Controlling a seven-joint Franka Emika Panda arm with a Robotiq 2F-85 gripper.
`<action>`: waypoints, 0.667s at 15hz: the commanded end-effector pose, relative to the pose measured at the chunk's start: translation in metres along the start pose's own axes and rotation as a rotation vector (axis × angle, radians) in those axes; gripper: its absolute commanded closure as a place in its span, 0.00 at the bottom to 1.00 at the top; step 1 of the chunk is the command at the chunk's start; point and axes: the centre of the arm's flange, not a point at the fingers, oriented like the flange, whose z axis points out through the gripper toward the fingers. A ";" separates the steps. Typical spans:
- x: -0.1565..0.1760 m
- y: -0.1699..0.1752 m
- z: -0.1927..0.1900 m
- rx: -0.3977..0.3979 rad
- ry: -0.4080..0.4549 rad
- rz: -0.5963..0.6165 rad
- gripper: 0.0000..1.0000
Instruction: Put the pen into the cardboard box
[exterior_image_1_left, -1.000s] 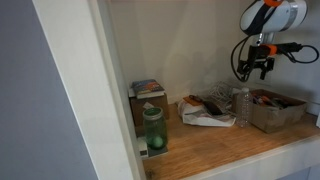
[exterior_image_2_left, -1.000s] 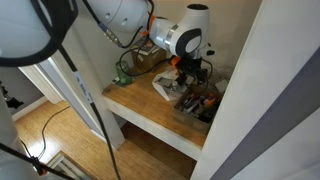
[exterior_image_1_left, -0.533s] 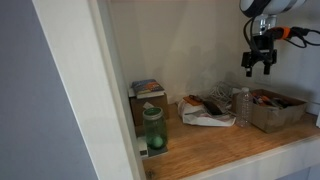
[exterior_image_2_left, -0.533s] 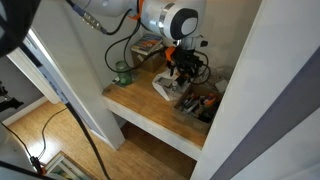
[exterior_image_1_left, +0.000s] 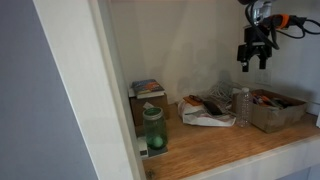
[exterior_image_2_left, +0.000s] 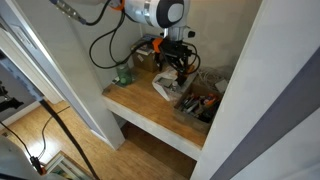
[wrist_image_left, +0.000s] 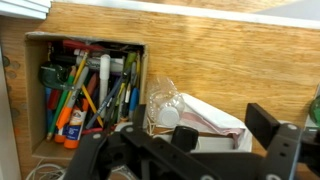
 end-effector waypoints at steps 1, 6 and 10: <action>-0.031 -0.042 -0.028 -0.011 0.081 -0.022 0.00; -0.064 -0.073 -0.052 -0.031 0.115 -0.155 0.00; -0.042 -0.068 -0.054 -0.014 0.096 -0.110 0.00</action>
